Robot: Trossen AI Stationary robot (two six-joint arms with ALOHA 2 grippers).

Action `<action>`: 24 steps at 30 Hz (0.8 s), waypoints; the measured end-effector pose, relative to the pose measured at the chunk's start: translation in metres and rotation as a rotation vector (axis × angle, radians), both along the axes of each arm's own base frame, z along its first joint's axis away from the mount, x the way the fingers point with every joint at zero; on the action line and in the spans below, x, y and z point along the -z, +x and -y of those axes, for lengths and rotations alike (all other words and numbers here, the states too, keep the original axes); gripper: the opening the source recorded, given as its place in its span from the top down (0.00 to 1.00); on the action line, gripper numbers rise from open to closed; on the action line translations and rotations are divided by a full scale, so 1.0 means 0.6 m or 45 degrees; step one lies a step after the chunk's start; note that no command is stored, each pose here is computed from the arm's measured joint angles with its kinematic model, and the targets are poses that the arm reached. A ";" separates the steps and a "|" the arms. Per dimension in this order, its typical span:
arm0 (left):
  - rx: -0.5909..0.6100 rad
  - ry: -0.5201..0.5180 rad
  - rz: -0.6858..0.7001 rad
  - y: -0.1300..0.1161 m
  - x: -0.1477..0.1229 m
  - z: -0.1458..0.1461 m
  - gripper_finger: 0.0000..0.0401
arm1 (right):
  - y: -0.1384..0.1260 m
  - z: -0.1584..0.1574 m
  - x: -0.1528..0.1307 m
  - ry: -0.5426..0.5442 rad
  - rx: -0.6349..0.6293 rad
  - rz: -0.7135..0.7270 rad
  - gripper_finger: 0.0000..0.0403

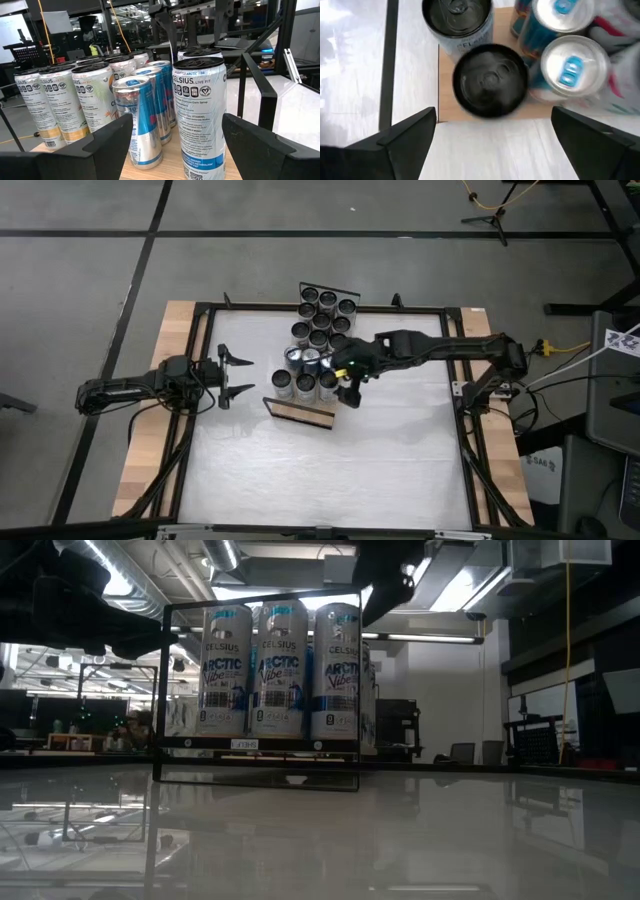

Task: Place canned beverage on shelf
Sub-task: Put the blue soda can on the shelf aligned with the other blue soda can, then return to Home Position

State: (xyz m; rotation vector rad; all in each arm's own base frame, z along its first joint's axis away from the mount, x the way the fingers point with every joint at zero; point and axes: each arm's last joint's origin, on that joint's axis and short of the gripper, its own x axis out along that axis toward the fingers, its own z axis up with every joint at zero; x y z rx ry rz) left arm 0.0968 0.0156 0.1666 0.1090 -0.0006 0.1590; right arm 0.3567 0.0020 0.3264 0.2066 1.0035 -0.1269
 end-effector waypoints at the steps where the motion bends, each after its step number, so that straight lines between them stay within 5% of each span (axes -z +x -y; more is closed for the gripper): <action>1: -0.001 0.000 0.000 0.000 0.000 0.000 0.25 | -0.006 0.000 -0.006 0.000 0.001 0.005 0.03; 8: -0.001 0.000 0.000 0.000 0.000 0.000 0.25 | -0.061 0.002 -0.060 -0.039 0.013 0.062 0.03; 19: -0.001 0.000 0.001 0.000 0.000 0.000 0.25 | -0.203 0.015 -0.158 -0.348 0.133 0.225 0.03; 24: -0.001 0.000 0.001 0.000 0.000 0.000 0.25 | -0.273 0.017 -0.158 -0.371 0.196 0.335 0.03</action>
